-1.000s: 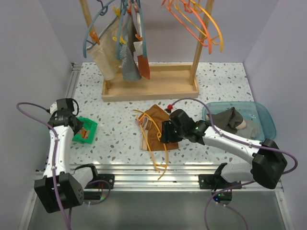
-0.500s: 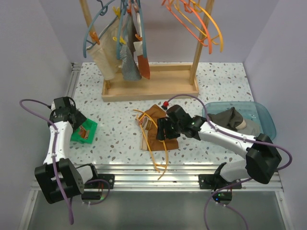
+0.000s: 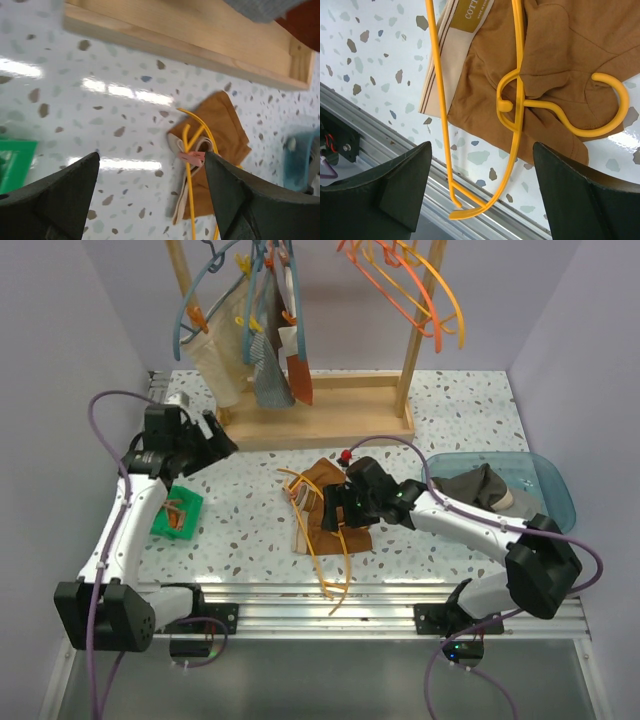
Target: Remove the underwear clipped to the hanger
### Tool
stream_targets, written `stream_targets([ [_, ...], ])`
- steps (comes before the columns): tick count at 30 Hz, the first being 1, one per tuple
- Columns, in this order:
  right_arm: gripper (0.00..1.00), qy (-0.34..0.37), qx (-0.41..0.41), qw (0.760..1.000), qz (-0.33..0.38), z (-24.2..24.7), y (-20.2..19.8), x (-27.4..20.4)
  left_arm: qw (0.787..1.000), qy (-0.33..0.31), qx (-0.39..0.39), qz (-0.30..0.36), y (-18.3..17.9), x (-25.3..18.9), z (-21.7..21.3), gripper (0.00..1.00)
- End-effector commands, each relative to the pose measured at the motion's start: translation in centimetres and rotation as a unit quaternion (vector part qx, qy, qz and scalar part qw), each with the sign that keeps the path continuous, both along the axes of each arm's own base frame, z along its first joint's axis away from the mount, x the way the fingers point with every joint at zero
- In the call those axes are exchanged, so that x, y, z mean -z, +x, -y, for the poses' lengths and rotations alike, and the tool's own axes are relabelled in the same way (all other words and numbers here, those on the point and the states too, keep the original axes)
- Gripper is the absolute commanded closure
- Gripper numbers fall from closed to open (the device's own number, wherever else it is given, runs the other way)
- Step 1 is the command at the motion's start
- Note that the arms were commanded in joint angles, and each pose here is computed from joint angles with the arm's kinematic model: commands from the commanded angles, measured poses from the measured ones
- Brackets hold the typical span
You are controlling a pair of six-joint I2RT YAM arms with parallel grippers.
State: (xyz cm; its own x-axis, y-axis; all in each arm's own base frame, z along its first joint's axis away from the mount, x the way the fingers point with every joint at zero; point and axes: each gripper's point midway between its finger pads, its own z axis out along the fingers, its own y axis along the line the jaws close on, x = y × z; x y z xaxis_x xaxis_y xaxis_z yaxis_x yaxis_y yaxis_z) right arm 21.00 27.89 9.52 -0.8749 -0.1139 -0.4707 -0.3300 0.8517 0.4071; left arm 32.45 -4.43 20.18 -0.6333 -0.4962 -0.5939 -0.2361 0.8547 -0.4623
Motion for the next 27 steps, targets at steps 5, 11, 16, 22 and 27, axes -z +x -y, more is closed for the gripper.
stream_targets([
  [5,0.07,0.033,0.038,0.998,0.025,0.2,0.7,-2.3,0.989,-0.020,0.150,-0.008,1.3,-0.5,10.3,0.12],
  [11,0.02,0.034,0.057,0.997,0.026,1.4,0.0,-2.3,0.984,-0.005,0.173,-0.038,2.3,1.3,14.9,0.14],
  [16,0.02,0.031,0.071,0.996,0.033,2.4,-0.3,-2.7,0.978,0.038,0.187,-0.085,2.8,3.9,18.7,0.14],
  [22,0.02,0.029,0.084,0.995,0.036,3.4,-0.8,-2.9,0.971,0.101,0.156,-0.149,2.7,7.9,17.8,0.15],
  [27,0.02,0.031,0.091,0.995,0.032,4.0,-1.3,-2.6,0.970,0.139,0.119,-0.162,2.5,8.9,16.2,0.15],
])
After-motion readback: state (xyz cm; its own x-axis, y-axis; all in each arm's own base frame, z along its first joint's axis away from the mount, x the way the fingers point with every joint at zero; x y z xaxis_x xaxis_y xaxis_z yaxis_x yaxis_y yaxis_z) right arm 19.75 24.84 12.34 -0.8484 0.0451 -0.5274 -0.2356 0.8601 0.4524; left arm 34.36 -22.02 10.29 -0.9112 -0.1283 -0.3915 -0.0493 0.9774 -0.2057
